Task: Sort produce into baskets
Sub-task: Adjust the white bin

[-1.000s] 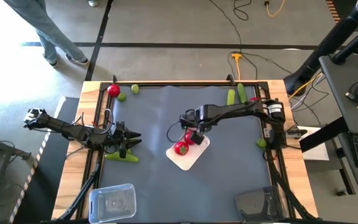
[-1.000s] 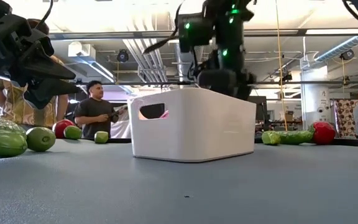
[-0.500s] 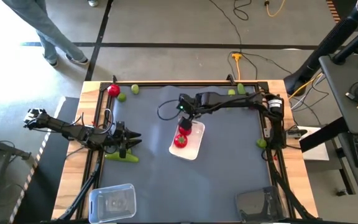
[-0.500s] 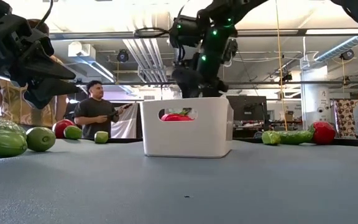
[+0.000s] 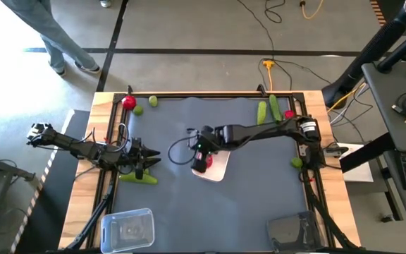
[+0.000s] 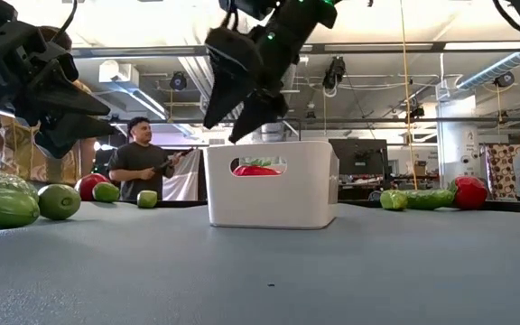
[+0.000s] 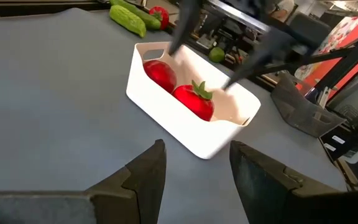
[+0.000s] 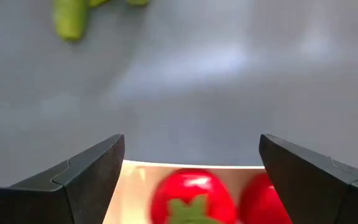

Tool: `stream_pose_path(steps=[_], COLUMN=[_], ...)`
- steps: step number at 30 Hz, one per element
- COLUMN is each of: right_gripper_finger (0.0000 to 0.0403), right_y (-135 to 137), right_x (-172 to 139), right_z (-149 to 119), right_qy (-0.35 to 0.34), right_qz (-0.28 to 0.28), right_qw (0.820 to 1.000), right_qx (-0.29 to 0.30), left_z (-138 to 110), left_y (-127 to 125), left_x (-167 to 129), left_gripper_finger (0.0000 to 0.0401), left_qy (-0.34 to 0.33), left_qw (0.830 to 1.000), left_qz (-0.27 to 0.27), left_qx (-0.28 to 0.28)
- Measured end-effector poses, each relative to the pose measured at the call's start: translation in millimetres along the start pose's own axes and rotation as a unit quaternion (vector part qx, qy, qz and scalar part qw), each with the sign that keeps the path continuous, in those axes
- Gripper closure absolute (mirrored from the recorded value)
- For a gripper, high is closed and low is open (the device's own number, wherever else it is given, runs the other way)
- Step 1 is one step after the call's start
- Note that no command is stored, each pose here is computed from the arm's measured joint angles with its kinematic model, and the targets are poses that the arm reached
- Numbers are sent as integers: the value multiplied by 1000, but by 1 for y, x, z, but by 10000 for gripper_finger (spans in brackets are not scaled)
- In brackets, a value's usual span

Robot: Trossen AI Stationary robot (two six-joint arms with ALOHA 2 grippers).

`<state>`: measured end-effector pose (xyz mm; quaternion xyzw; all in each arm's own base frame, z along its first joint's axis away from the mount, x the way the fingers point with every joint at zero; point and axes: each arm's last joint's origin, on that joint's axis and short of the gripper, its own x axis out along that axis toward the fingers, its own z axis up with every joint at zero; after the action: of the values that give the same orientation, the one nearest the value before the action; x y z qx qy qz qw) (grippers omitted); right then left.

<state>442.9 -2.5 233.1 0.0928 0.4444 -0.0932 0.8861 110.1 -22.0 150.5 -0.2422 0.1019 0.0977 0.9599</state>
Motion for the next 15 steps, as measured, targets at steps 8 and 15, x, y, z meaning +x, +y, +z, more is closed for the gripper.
stream_pose_path(steps=[8,15], right_gripper_finger=[39,39], right_y=[14,26], right_x=[8,4], right_z=[-8,-26], right_qy=[11,79], right_qz=[-7,-13], right_qw=[1000,996], right_qx=[-14,-32], left_z=[0,0], left_y=[0,0], left_x=[0,0], left_gripper_finger=[239,239], left_qy=[0,1], left_qw=[1000,1000], left_qz=[0,1], left_qx=[0,0])
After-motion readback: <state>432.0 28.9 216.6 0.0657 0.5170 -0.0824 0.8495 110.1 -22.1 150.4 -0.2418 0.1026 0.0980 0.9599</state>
